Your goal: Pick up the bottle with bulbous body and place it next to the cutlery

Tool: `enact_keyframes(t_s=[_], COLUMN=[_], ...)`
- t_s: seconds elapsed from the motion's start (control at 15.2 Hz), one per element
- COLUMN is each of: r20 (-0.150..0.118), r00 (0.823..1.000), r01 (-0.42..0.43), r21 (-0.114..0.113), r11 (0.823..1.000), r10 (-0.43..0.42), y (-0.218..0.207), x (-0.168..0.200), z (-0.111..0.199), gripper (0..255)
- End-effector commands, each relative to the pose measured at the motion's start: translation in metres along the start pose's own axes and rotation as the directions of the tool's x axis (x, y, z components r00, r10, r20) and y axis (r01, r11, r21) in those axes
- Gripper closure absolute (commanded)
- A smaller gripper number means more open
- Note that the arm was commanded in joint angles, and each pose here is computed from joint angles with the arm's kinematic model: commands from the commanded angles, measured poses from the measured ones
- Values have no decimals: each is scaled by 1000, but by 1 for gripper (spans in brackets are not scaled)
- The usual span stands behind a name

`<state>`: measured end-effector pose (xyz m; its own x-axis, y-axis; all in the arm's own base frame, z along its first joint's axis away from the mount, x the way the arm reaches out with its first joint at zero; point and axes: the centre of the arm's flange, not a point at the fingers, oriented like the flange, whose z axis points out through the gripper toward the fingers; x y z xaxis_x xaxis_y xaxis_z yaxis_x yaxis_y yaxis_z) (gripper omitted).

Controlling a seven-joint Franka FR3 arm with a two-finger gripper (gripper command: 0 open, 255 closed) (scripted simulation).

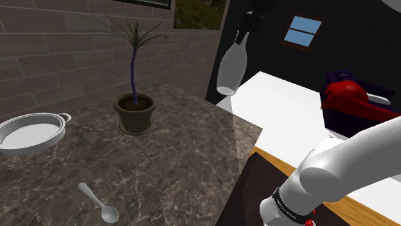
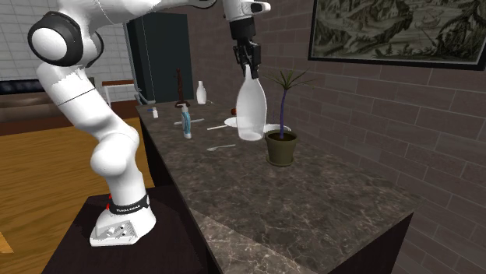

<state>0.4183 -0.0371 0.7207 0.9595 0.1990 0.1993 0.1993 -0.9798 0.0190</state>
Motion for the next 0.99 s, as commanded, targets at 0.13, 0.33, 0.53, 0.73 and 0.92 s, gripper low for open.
enact_keyframes(t_s=[0.13, 0.33, 0.53, 0.73, 0.92], r20=[-1, -1, -1, -1, -1], r00=[1000, 1000, 1000, 1000, 1000], r01=[-2, -2, -2, -2, -2], r21=[-1, -1, -1, -1, -1], r11=[1000, 1000, 1000, 1000, 1000], r10=[2, 2, 2, 2, 2], y=[-49, -87, -125, -163, -201], x=[-2, -4, -6, -8, -10], z=[11, 22, 32, 43, 54], gripper=[255, 255, 255, 255, 255])
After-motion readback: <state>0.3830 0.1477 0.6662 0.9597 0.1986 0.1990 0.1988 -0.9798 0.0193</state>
